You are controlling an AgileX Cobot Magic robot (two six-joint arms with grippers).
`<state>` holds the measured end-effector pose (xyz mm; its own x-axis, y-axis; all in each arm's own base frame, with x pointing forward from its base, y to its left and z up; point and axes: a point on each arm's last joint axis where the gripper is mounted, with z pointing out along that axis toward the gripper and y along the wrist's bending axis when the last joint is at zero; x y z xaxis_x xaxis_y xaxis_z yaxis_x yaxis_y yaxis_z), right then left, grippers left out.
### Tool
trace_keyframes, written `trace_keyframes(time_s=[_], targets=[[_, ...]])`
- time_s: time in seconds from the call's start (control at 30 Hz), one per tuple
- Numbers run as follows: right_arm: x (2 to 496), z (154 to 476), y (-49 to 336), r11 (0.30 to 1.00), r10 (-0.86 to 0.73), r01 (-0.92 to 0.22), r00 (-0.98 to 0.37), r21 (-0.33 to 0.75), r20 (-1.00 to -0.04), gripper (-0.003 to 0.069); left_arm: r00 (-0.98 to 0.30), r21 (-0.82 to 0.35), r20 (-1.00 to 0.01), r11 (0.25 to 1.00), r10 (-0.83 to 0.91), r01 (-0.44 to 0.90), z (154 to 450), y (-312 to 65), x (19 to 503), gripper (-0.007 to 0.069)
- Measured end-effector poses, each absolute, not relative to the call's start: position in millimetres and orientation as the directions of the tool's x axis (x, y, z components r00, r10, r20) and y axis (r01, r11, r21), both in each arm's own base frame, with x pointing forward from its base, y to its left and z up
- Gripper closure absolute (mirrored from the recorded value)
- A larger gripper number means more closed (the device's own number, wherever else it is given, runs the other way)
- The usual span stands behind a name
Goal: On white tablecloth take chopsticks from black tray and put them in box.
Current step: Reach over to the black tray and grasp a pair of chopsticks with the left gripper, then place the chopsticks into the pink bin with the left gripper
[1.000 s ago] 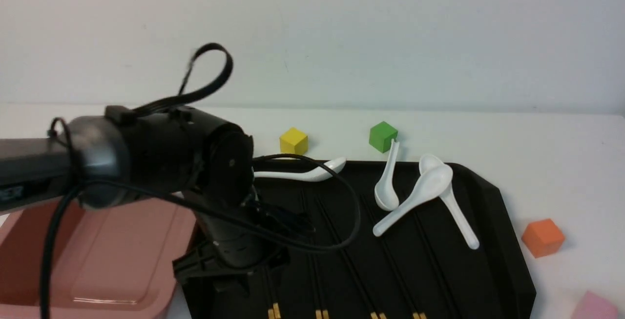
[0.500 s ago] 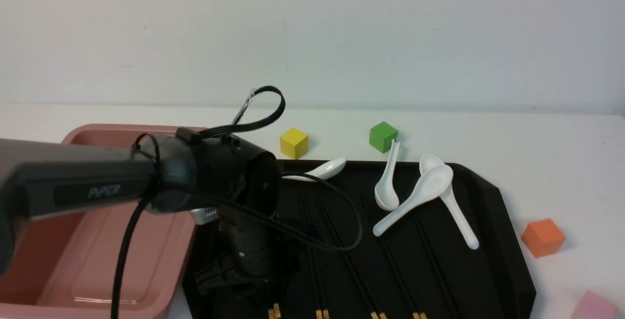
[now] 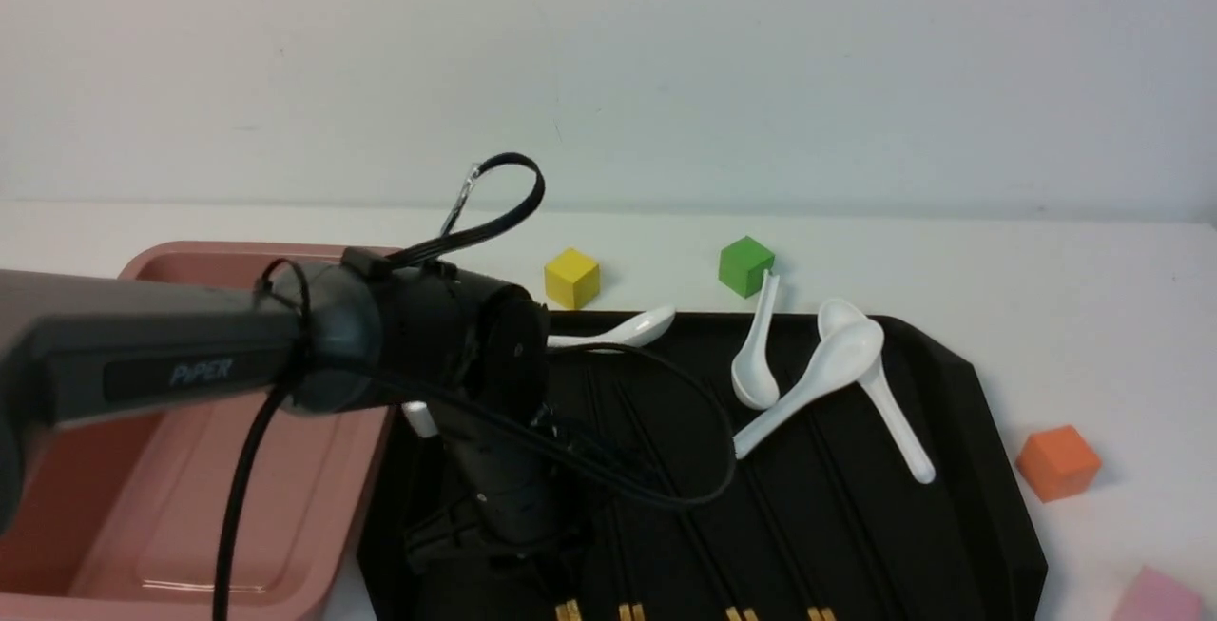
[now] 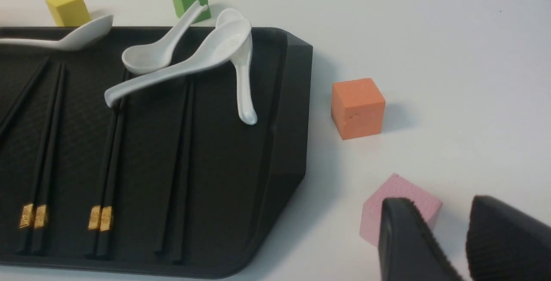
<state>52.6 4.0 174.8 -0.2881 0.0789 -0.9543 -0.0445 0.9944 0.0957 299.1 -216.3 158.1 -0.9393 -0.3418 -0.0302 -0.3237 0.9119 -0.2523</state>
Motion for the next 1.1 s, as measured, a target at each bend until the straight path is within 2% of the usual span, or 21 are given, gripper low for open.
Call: trace_keyframes(time_s=[0.17, 0.27, 0.3, 0.37, 0.47, 0.6, 0.67, 0.87, 1.1], targets=[[53, 175, 4, 0.994, 0.079, -0.045, -0.288, 0.096, -0.954, 0.0419, -0.945, -0.342, -0.130, 0.908, -0.301, -0.242, 222, -210, 291, 0.0502], [53, 175, 4, 0.994, 0.079, -0.045, -0.288, 0.096, -0.954, 0.0419, -0.936, -0.341, -0.249, 0.927, -0.251, -0.158, 275, -199, 285, 0.0502], [53, 175, 4, 0.994, 0.079, -0.045, -0.288, 0.096, -0.954, 0.0419, -0.926, -0.301, -0.309, 0.946, -0.215, -0.119, 298, -189, 280, 0.0502], [53, 175, 4, 0.994, 0.079, -0.045, -0.288, 0.096, -0.954, 0.0419, -0.910, -0.203, -0.386, 0.976, -0.150, -0.074, 321, -174, 273, 0.0502], [53, 175, 4, 0.994, 0.079, -0.045, -0.288, 0.096, -0.954, 0.0419, -0.896, 0.016, -0.444, 0.999, -0.023, -0.033, 341, -146, 263, 0.0502], [53, 175, 4, 0.994, 0.079, -0.045, -0.288, 0.096, -0.954, 0.0419, -0.910, 0.086, -0.415, 0.994, -0.019, -0.061, 338, -120, 269, 0.0502], [53, 175, 4, 0.994, 0.079, -0.045, -0.288, 0.096, -0.954, 0.0419, -0.931, 0.092, -0.361, 0.992, -0.048, -0.087, 326, -97, 275, 0.0502], [53, 175, 4, 0.994, 0.079, -0.045, -0.288, 0.096, -0.954, 0.0419, -0.964, -0.006, -0.252, 0.996, -0.087, -0.088, 284, -26, 292, 0.0502], [53, 175, 4, 0.994, 0.079, -0.045, -0.288, 0.096, -0.954, 0.0419, -0.970, -0.097, -0.211, 0.990, -0.119, -0.100, 246, 9, 316, 0.0502]])
